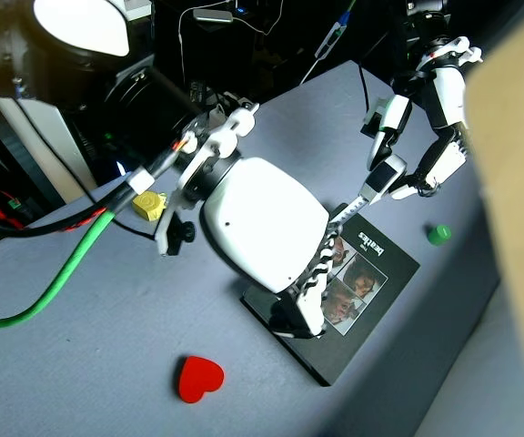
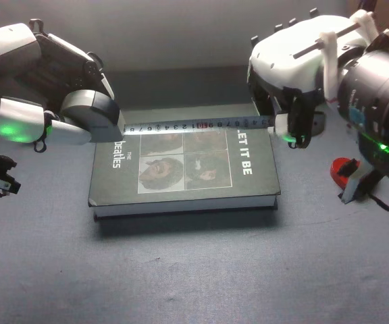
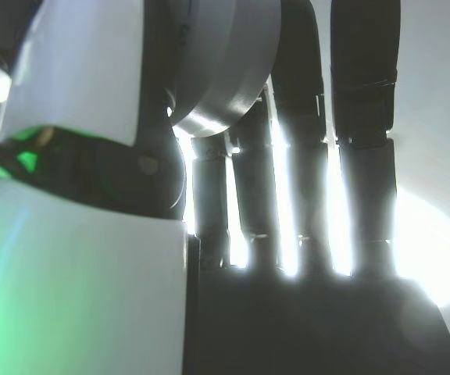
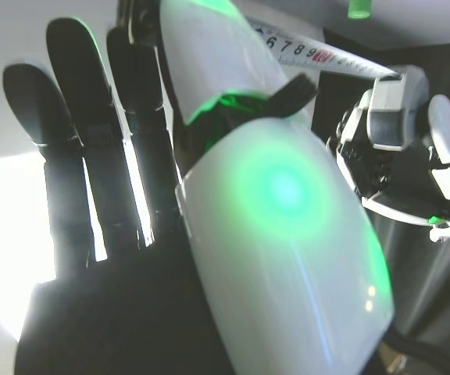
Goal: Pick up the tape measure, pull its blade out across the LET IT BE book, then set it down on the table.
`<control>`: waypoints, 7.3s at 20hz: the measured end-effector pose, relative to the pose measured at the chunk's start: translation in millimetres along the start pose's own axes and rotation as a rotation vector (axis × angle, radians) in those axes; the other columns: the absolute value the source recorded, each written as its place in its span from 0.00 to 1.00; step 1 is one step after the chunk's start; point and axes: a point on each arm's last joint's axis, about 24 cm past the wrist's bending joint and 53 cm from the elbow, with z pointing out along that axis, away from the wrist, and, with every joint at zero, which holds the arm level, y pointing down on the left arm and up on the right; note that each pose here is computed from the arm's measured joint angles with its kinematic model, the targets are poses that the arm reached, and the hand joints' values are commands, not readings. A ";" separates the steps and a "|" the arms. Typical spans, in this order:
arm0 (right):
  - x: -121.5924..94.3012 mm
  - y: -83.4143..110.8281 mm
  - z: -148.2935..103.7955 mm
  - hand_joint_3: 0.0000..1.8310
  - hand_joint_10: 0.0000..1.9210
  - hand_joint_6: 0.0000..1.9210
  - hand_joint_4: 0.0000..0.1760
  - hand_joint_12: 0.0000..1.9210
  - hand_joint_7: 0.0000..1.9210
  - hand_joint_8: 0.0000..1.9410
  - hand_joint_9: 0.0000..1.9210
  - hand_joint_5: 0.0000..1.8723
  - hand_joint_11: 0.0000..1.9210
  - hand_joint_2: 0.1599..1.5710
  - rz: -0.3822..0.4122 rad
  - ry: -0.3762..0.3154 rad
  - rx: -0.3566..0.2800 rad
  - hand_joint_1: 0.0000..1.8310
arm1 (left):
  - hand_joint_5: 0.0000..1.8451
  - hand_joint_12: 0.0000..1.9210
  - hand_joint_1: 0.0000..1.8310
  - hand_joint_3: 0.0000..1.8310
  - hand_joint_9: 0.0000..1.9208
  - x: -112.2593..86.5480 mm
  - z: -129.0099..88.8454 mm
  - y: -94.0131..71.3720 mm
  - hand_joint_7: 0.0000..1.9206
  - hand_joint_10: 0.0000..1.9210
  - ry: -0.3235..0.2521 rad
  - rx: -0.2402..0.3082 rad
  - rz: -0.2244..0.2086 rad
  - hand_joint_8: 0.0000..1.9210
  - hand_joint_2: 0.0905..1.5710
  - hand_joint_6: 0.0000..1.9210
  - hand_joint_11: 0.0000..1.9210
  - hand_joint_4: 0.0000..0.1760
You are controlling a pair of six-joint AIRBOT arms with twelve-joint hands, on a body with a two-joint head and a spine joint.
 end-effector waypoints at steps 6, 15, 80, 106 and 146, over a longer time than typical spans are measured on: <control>-3.6 -5.0 2.7 0.00 0.50 0.59 0.06 0.76 0.48 0.60 0.40 0.46 0.29 0.71 -0.013 0.000 -0.026 0.65 | 0.53 0.37 0.76 0.00 0.59 -1.6 -0.1 -0.4 0.61 0.49 -0.003 0.003 -0.002 0.31 0.65 0.40 0.60 0.00; -15.8 -26.2 12.7 0.00 0.51 0.59 0.11 0.76 0.47 0.60 0.40 0.46 0.30 0.71 -0.011 -0.006 -0.033 0.65 | 0.56 0.37 0.76 0.00 0.60 -2.4 0.4 -1.6 0.62 0.49 -0.006 0.009 -0.014 0.28 0.64 0.36 0.60 0.00; -59.9 -117.5 20.9 0.00 0.00 0.00 0.00 0.25 0.04 0.00 0.02 0.05 0.00 0.67 -0.111 -0.078 0.080 0.16 | 0.55 0.36 0.76 0.00 0.59 -9.0 -8.2 17.1 0.63 0.50 0.015 -0.024 0.037 0.27 0.64 0.37 0.60 0.00; -16.0 -31.1 -19.8 0.00 0.00 0.00 0.00 0.20 0.02 0.00 0.00 0.02 0.00 0.67 0.056 -0.032 0.003 0.09 | 0.54 0.37 0.76 0.00 0.58 -54.7 3.7 108.2 0.62 0.52 -0.019 -0.113 0.060 0.28 0.65 0.37 0.60 0.00; 18.4 -14.4 -19.7 0.00 0.00 0.00 0.00 0.25 0.06 0.00 0.04 0.05 0.00 0.66 0.002 0.016 -0.077 0.10 | 0.54 0.37 0.76 0.00 0.59 -16.2 -28.0 53.6 0.62 0.50 0.044 -0.105 -0.002 0.29 0.65 0.38 0.59 0.00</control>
